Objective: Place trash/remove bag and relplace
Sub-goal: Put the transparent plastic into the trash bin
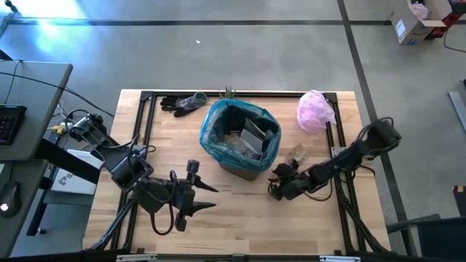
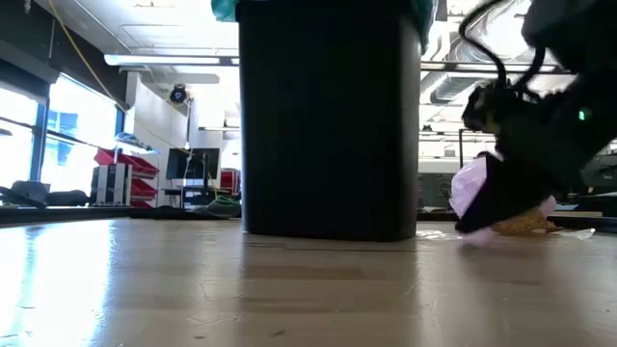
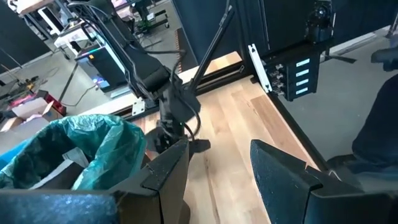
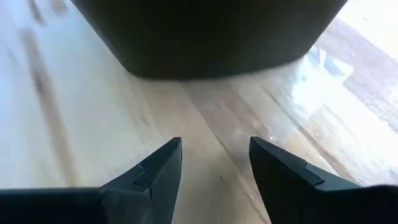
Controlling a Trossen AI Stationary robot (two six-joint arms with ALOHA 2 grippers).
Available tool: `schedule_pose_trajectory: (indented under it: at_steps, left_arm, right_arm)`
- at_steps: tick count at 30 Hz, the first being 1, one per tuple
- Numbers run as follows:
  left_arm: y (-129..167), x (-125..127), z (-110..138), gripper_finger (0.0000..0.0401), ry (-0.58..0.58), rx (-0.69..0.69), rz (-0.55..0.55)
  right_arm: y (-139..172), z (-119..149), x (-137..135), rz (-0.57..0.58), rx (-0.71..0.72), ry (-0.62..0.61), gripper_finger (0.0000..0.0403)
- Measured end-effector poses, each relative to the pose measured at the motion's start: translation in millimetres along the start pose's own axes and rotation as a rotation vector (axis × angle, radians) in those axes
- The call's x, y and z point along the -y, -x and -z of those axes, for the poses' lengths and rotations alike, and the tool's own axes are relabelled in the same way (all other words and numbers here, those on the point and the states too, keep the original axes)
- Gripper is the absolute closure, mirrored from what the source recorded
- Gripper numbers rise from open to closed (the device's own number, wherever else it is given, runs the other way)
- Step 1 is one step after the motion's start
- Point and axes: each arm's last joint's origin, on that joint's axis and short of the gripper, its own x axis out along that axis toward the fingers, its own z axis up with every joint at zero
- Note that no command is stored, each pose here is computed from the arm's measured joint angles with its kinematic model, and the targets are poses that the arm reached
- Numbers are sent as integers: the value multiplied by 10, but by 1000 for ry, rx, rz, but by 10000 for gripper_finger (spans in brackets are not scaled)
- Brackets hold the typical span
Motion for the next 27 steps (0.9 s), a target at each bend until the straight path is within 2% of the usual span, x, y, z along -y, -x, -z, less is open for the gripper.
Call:
schedule_pose_trajectory:
  at_steps: [3,8,15,22,27]
  left_arm:
    - [-22,27,34,242,12,-5,4]
    - [-82,96,155,242,14,-43,11]
    - [-128,130,245,242,27,-70,8]
    - [-160,157,323,242,26,-93,6]
    - [-169,164,337,242,25,-97,6]
  right_arm:
    - [-83,54,-25,29,-4,66,226]
    - [-94,-15,-92,47,53,112,226]
    - [-129,-78,-97,-8,-14,96,226]
    - [-126,-92,-60,88,65,93,226]
    - [-172,-128,17,128,46,79,226]
